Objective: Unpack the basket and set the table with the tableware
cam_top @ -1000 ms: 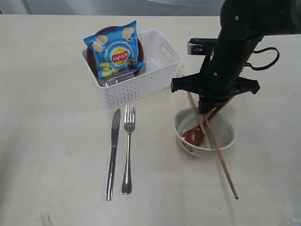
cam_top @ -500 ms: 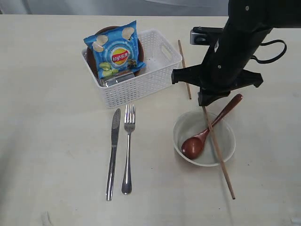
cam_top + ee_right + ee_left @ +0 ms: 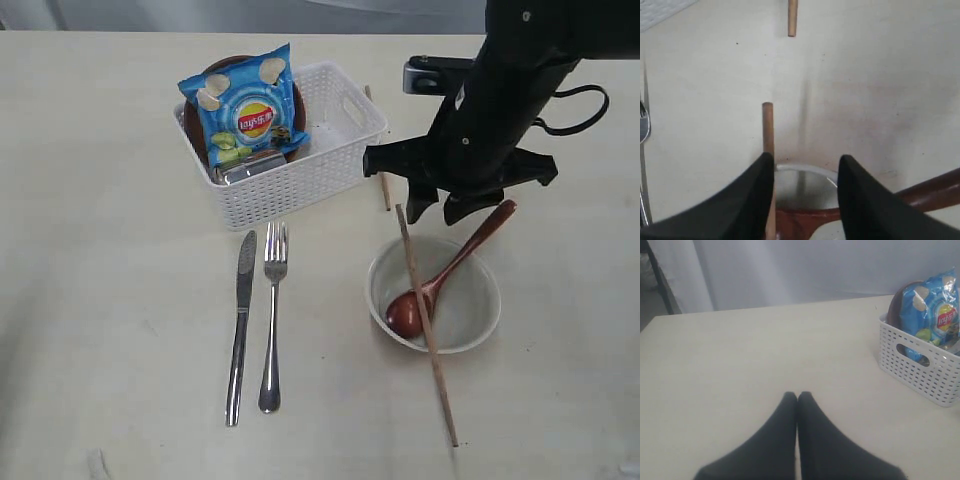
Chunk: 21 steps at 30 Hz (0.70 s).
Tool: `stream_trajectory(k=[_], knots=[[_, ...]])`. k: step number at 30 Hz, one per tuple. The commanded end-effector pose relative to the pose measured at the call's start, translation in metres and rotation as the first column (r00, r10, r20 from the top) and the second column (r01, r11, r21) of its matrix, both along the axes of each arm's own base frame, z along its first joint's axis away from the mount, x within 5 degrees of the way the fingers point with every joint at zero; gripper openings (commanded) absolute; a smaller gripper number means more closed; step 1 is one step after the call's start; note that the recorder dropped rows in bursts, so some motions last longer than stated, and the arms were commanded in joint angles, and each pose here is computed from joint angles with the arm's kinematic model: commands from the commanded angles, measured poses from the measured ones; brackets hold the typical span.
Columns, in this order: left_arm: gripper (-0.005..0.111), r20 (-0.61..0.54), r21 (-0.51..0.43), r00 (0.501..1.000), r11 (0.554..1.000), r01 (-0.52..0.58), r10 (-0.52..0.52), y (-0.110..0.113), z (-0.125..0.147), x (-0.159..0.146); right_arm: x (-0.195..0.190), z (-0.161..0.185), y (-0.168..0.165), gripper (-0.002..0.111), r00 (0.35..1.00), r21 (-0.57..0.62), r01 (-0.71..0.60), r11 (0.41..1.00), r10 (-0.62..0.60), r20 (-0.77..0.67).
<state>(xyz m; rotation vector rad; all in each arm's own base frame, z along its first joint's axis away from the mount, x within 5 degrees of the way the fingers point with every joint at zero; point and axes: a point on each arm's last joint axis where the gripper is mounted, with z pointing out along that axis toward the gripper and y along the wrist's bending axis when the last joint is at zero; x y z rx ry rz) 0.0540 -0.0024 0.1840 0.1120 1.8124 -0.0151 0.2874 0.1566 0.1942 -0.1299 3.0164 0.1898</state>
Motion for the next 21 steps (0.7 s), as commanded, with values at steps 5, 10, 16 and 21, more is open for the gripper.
stream_trajectory(k=[5,10,16,21], knots=[[0.0,0.009,0.001,1.0,1.0,-0.002,0.002,0.0,0.0,0.0,0.016,0.04,0.008,0.041,0.988,0.071,-0.03,0.997,0.019,0.154],[0.0,0.009,0.001,1.0,1.0,-0.002,0.002,0.0,0.0,0.0,0.038,0.043,0.019,0.041,0.983,0.084,-0.03,0.996,0.015,0.181],[0.0,0.009,0.001,1.0,1.0,-0.002,0.002,0.0,0.0,0.0,0.079,0.022,0.031,0.041,0.992,0.067,0.032,0.997,-0.04,0.123],[0.0,0.009,0.001,1.0,1.0,-0.002,0.002,0.0,0.0,0.0,0.101,0.019,0.016,0.041,0.992,0.053,0.085,0.995,-0.089,0.09]])
